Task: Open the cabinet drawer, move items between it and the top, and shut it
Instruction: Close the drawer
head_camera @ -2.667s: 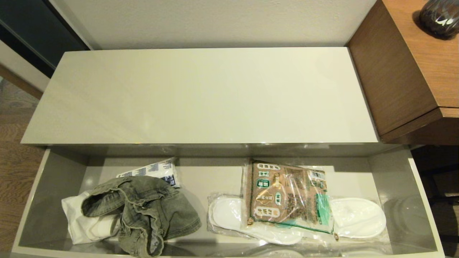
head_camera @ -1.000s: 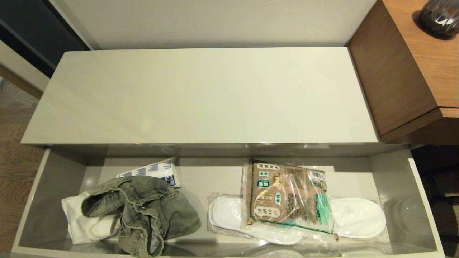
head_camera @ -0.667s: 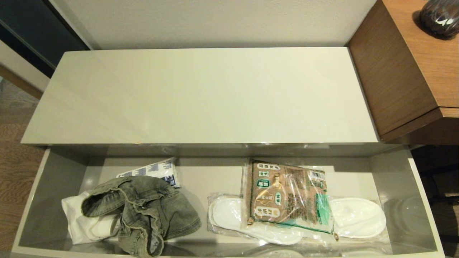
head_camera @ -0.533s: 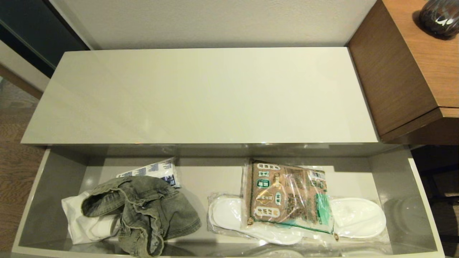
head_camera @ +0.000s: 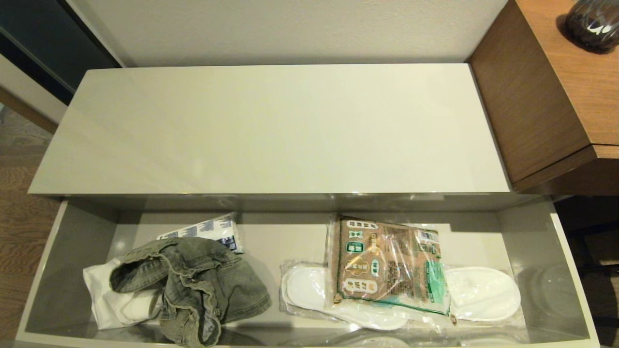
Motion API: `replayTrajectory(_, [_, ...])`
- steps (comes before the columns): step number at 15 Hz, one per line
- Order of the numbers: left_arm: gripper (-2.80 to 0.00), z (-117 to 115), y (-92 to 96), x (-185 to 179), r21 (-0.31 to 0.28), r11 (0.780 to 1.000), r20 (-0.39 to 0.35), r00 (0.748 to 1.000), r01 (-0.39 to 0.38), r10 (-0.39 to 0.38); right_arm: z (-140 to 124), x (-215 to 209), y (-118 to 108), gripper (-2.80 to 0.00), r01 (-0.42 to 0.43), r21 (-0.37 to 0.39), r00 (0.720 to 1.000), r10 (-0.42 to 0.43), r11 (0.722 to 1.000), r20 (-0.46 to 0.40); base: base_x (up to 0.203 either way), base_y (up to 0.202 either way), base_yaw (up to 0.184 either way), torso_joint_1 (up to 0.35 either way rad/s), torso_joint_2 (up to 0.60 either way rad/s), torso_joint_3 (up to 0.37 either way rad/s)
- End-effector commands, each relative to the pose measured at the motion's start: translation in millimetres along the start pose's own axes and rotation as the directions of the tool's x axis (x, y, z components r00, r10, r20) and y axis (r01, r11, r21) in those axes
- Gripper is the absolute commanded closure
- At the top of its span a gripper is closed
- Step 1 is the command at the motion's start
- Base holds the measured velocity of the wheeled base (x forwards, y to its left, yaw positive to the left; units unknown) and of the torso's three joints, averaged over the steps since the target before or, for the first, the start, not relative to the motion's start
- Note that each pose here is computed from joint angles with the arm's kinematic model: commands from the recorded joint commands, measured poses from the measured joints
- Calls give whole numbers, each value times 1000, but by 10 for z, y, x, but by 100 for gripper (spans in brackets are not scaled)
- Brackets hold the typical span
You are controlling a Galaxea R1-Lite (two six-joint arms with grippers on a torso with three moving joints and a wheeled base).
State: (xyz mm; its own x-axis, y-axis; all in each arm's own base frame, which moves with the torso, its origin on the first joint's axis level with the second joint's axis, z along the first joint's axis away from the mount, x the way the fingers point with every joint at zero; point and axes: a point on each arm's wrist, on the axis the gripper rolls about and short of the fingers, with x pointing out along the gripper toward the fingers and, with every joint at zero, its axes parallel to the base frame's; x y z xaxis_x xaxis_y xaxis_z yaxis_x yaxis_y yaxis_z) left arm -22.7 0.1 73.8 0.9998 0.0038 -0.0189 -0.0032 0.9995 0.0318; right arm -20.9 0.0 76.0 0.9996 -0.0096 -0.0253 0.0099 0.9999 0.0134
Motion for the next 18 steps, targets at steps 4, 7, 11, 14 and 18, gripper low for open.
replayTrajectory(4, [0, 1, 0, 1, 0, 1000, -1, 1000, -1, 1, 0, 3, -1, 0, 3, 20, 1000, -3, 1000, -1, 0, 0, 0, 0, 0, 0])
replayTrajectory(7, [0, -1, 0, 1, 1, 1000, -3, 1000, -1, 1, 0, 2, -1, 0, 3, 20, 1000, -3, 1000, 1, 0, 0, 0, 0, 0, 0])
replayTrajectory(11, [0, -1, 0, 1, 1, 1000, -3, 1000, -1, 1, 10, 1, -1, 0, 5, 19, 1000, -5, 1000, 8, 0, 0, 0, 0, 0, 0])
replayTrajectory(14, [0, 1, 0, 1, 0, 1000, -1, 1000, -1, 1, 280, -104, 2, 0, 3, 12, 997, -4, 1000, 75, 0, 0, 0, 0, 0, 0])
replayTrajectory(18, [0, 1, 0, 1, 0, 1000, -1, 1000, -1, 1, 693, -429, 11, 0, -23, 71, 997, 18, 997, 73, 0, 0, 0, 0, 0, 0])
